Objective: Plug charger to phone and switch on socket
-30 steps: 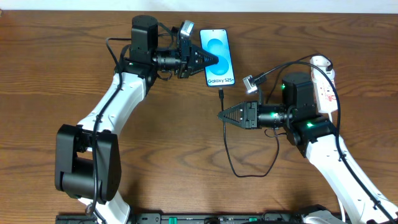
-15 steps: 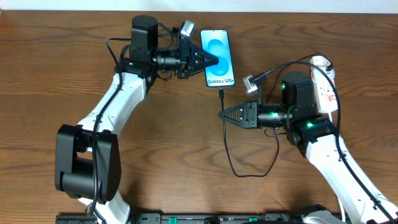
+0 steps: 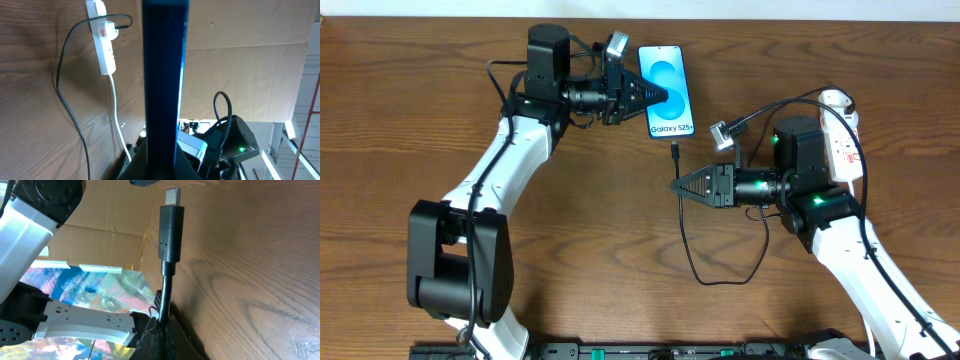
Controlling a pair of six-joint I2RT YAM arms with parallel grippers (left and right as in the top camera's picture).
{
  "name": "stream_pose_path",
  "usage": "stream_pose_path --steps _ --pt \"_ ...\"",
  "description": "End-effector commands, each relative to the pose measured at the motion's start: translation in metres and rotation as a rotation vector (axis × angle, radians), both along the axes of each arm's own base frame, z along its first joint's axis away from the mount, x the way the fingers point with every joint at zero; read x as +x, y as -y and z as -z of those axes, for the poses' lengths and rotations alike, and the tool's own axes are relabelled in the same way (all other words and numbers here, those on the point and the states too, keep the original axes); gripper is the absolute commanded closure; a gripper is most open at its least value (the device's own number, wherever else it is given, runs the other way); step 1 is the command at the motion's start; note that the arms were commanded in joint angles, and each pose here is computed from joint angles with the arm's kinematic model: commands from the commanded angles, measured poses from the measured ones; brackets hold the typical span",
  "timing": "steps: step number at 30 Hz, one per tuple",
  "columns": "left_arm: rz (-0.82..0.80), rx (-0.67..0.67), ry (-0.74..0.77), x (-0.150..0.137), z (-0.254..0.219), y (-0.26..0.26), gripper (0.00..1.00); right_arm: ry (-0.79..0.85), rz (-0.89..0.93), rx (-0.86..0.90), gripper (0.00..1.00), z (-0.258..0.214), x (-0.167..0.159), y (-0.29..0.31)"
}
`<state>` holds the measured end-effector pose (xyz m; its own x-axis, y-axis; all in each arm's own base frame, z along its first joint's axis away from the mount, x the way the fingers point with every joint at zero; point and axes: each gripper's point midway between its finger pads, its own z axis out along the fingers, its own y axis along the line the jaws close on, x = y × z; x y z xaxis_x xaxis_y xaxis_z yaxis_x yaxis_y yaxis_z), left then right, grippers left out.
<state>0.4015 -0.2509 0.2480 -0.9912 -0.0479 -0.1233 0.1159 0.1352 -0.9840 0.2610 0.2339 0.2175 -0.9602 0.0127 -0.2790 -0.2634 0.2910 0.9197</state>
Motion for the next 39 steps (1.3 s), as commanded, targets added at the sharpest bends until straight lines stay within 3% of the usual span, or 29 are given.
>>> stream_pose_path --steps 1,39 --pt "0.014 -0.014 0.065 -0.0024 -0.0152 -0.0016 0.93 0.023 -0.037 0.018 0.99 -0.0042 -0.0059 -0.0027" --pt "0.054 -0.027 0.069 -0.0103 -0.0173 0.0034 0.93 0.052 -0.015 0.009 0.99 -0.0048 0.0002 -0.0022"
